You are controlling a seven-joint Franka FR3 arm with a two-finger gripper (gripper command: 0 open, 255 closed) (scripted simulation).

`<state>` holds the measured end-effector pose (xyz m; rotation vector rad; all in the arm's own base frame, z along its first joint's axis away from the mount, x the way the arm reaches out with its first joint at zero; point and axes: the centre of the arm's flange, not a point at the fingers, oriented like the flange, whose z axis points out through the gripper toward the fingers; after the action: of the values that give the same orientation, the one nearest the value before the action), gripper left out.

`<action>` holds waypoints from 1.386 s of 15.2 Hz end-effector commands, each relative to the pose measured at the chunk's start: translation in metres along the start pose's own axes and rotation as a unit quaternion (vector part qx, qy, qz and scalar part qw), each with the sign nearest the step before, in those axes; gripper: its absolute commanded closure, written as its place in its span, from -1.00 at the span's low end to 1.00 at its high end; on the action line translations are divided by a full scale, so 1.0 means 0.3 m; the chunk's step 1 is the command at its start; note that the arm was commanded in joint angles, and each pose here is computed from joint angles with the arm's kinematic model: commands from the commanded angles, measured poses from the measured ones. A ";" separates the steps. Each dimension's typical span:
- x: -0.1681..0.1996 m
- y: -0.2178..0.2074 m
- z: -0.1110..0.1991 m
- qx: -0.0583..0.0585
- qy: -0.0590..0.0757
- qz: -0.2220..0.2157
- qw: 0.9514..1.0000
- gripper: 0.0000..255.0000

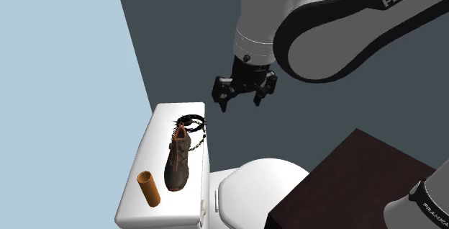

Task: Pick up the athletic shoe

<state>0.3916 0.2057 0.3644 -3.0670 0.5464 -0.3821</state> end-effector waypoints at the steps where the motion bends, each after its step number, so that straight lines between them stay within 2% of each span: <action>1: -0.010 -0.067 0.060 0.004 0.003 0.014 1.000 -1.00; 9: 0.004 -0.304 0.313 0.010 0.016 0.063 0.998 -1.00; 17: 0.048 -0.541 0.563 0.017 0.029 0.112 0.993 -1.00; 21: 0.039 -0.553 0.629 0.017 0.030 0.115 0.993 -1.00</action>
<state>0.5018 0.3484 0.1984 -2.9243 0.8712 -0.4699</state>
